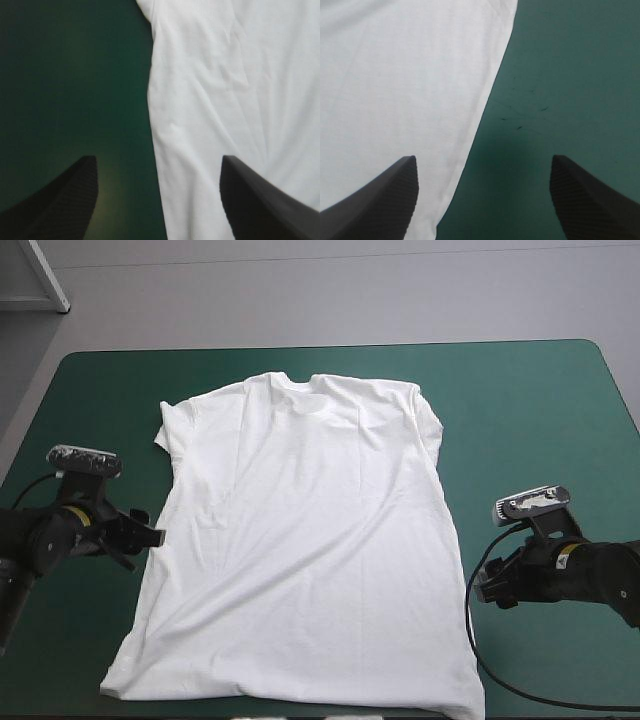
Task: Fold the cloth
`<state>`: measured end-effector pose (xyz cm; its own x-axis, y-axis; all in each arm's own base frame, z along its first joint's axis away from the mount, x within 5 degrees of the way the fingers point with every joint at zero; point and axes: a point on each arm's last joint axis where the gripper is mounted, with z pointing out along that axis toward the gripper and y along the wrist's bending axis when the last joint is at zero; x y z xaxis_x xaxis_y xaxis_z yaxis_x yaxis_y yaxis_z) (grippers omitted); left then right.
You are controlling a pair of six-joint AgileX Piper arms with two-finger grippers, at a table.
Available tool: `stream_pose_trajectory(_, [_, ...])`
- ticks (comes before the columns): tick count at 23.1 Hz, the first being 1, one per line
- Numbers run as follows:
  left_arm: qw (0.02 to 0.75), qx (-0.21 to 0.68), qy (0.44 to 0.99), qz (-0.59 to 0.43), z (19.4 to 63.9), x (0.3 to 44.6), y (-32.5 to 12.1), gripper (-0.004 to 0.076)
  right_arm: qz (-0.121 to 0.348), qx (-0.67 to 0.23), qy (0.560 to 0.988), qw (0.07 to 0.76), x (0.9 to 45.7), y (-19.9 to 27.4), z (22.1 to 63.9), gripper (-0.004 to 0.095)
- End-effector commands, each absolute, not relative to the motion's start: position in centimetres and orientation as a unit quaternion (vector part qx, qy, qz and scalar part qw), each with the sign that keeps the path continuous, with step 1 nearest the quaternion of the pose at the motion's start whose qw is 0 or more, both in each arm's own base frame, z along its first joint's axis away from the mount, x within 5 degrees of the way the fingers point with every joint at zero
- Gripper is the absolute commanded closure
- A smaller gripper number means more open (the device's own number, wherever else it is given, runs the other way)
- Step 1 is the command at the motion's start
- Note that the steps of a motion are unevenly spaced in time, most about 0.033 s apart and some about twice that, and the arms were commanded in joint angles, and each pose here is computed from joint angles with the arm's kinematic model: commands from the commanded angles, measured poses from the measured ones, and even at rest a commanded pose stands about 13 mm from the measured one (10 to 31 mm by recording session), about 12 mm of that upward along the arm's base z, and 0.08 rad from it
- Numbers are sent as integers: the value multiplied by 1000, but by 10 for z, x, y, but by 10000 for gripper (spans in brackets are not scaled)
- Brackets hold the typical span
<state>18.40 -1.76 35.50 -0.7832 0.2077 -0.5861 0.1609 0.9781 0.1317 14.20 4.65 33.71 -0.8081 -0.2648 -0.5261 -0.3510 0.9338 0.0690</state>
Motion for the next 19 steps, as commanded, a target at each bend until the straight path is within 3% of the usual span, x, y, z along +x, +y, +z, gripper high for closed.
stream_pose_trajectory(1, [364,89,926,40,367,221,-21,220,82,-155,939,297,142,45,353,212])
stream_pose_trajectory(8, [373,61,926,13,312,301,-35,220,83,-155,946,271,138,45,350,235])
stream_pose_trajectory(19, [303,-6,953,10,236,347,-18,220,97,-151,941,288,141,47,352,237])
